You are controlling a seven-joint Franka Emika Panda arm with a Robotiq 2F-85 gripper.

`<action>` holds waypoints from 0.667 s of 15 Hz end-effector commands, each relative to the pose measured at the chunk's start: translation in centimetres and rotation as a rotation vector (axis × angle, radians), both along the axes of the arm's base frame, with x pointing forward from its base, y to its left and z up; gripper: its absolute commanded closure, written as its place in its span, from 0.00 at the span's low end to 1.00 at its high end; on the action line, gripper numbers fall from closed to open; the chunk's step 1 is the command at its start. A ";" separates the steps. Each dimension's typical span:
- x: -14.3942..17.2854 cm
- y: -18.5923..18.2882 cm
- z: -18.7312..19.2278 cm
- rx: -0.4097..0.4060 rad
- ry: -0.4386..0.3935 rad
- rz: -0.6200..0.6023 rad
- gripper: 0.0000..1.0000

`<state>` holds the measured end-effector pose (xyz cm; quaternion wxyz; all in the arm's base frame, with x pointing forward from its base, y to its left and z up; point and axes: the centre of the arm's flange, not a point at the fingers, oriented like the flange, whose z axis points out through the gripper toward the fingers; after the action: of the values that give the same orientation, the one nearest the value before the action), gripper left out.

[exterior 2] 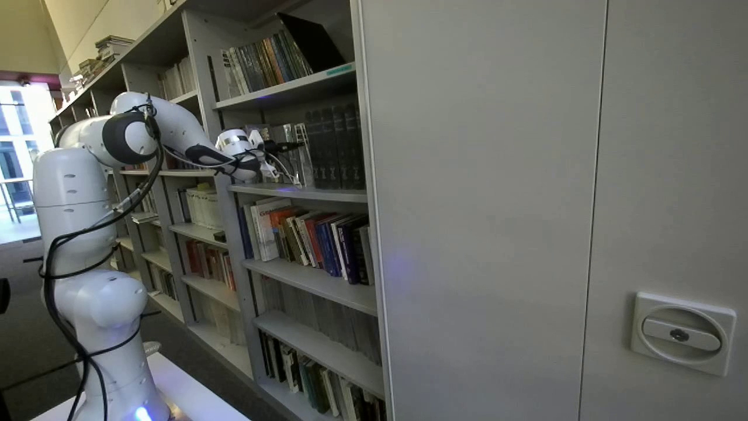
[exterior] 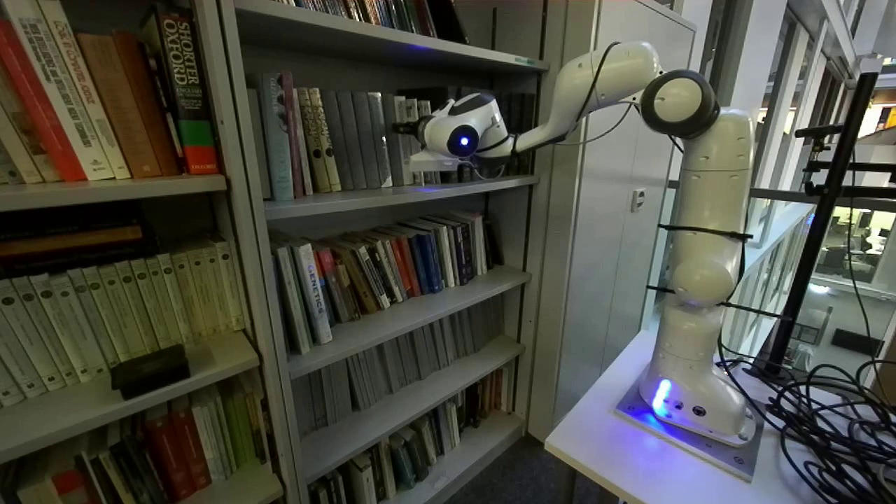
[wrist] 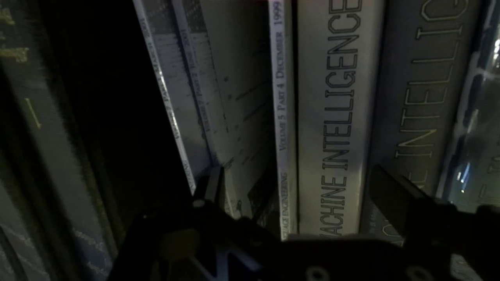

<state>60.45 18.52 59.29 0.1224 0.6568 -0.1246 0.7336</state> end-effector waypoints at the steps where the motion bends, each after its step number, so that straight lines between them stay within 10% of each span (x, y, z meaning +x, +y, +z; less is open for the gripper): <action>1: 0.9 -1.0 -0.4 -0.004 -0.034 0.002 0.00; 10: 2.2 -1.0 -0.5 -0.004 -0.032 0.007 0.00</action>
<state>61.19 17.94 58.13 0.1263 0.6614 -0.1273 0.7283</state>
